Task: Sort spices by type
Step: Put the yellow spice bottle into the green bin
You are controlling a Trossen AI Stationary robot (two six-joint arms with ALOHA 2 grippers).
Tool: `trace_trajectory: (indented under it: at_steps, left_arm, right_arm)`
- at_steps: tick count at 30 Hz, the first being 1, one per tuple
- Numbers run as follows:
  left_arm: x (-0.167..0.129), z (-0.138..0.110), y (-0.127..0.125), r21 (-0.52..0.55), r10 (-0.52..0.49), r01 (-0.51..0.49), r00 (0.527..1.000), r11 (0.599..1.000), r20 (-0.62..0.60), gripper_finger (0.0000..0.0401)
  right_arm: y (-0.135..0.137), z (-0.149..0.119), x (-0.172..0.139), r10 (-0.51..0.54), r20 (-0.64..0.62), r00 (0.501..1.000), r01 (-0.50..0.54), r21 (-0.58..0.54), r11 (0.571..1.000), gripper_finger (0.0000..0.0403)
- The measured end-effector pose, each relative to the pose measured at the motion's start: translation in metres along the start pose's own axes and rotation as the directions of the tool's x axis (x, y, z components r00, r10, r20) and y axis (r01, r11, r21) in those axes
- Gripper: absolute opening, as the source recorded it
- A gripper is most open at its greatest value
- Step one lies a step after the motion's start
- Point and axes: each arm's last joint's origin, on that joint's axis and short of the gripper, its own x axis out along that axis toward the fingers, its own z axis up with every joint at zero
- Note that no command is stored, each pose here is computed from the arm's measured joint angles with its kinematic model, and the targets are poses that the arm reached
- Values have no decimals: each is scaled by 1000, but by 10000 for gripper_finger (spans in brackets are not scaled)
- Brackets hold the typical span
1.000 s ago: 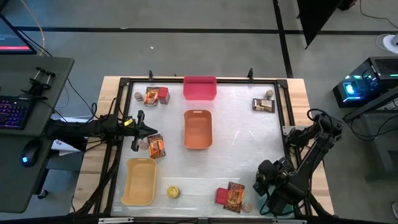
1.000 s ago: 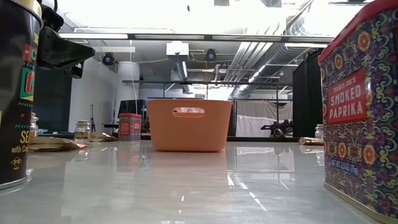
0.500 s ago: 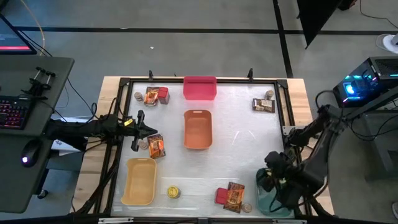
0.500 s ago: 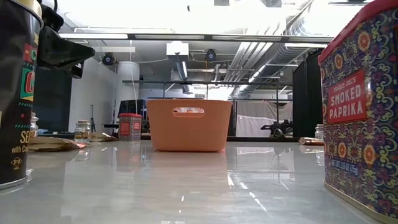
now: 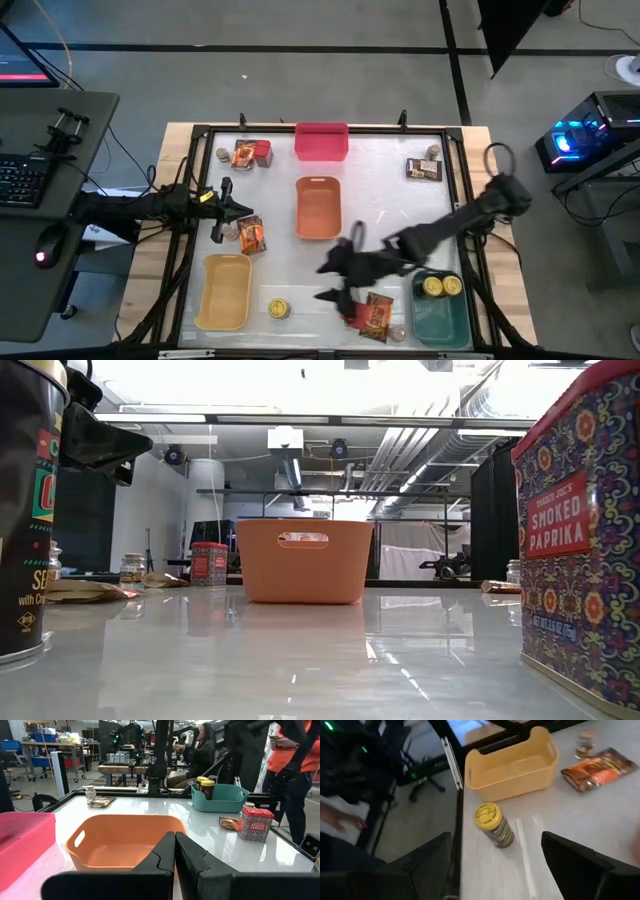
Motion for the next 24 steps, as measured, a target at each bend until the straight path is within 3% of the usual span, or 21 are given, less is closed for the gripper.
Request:
trace_trajectory:
  at_steps: [9,17,24]
  left_arm:
    - [0,0,0,0,0,0,1000,1000,0,0]
    - [0,0,0,0,0,0,1000,1000,1,0]
    - [0,0,0,0,0,0,1000,1000,0,0]
  right_arm:
    - [12,34,69,35,-80,996,-57,-281,958,304]
    - [25,42,108,32,-102,994,-70,-388,919,304]
    - [23,28,135,59,-156,986,-126,-466,876,304]
